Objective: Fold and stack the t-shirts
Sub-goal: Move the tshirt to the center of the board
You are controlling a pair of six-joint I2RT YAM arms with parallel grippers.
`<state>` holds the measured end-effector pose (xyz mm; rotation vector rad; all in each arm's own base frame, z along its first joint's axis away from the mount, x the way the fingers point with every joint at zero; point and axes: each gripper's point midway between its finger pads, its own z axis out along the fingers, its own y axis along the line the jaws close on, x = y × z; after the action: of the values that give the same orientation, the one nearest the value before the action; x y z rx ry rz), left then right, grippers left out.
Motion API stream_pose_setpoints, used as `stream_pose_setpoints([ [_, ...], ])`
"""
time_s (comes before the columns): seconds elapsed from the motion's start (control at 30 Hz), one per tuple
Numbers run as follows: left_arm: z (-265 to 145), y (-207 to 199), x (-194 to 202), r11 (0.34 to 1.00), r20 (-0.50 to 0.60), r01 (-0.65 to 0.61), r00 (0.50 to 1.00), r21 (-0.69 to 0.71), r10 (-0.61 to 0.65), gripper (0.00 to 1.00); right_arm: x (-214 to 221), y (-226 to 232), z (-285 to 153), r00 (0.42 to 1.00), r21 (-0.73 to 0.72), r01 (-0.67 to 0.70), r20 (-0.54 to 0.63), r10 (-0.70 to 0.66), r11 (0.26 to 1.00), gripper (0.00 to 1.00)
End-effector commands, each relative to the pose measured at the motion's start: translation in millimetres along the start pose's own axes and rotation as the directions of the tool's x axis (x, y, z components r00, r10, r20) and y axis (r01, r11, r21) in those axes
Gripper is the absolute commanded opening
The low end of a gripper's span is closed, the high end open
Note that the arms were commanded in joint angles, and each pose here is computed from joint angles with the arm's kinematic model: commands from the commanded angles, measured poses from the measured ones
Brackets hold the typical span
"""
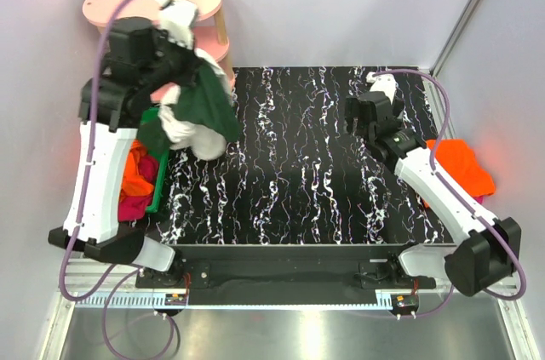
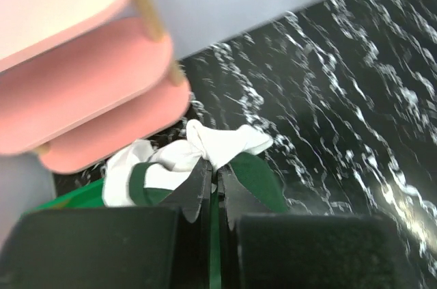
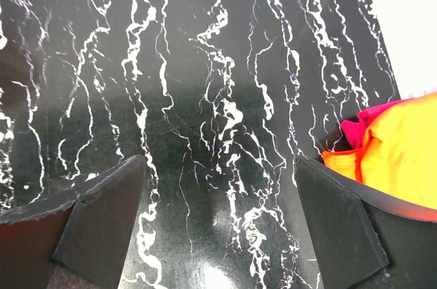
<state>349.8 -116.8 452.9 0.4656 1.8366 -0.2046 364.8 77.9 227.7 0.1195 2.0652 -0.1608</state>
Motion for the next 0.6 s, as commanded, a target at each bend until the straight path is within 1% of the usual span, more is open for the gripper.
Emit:
stream_pose_setpoints([
  [0.0,3.4,-36.4,-26.9,0.992,0.076,-0.108,0.992,0.07,0.103,0.0,-16.6,-7.2,-14.9,0.997,-0.002,-0.036,0.064,0.036,0.999,0.99],
  [0.1,12.5,-62.8,-31.2,0.979,0.088,-0.146,0.987,0.141,0.134,0.0,-16.3,-13.6,-20.0,0.997,0.014,-0.036,0.07,0.035,0.999,0.99],
  [0.2,38.9,-76.6,-16.8,0.974,0.034,-0.147,0.989,0.172,0.143,0.0,-11.3,-17.4,-23.9,0.997,0.018,-0.044,0.066,0.042,0.999,0.99],
  [0.27,60.4,-84.7,3.0,0.97,-0.025,-0.132,0.99,0.206,0.14,0.0,-6.4,-18.8,-26.5,0.997,0.018,-0.05,0.055,0.049,0.999,0.99],
  [0.3,71.5,-88.5,19.8,0.969,-0.07,-0.118,0.988,0.219,0.136,0.0,-5.2,-19.7,-26.8,0.997,0.019,-0.054,0.053,0.053,0.998,0.98],
  [0.37,89.5,-94.6,38.8,0.965,-0.113,-0.102,0.985,0.242,0.133,0.0,-2.1,-21.6,-29.6,0.997,0.018,-0.061,0.05,0.06,0.998,0.98],
  [0.4,101.3,-97.5,54.7,0.964,-0.136,-0.097,0.982,0.248,0.134,0.0,-0.6,-21.4,-30.2,0.997,0.014,-0.062,0.048,0.061,0.998,0.98],
  [0.47,113.3,-100.1,71.6,0.964,-0.157,-0.089,0.979,0.251,0.132,0.0,3.7,-22.4,-30.6,0.998,0.016,-0.057,0.037,0.056,0.998,0.97],
  [0.5,120.2,-101.4,92.0,0.964,-0.195,-0.082,0.972,0.251,0.133,0.0,4.4,-22.5,-31.1,0.998,0.015,-0.058,0.034,0.058,0.998,0.97],
  [0.53,127.2,-100.1,92.8,0.968,-0.179,-0.086,0.975,0.237,0.13,0.03,5.7,-23.0,-31.4,0.998,0.016,-0.056,0.031,0.055,0.998,0.97],
  [0.57,130.4,-100.4,99.9,0.968,-0.189,-0.085,0.973,0.235,0.131,0.27,7.1,-23.6,-32.0,0.998,0.018,-0.054,0.026,0.054,0.998,0.97],
])
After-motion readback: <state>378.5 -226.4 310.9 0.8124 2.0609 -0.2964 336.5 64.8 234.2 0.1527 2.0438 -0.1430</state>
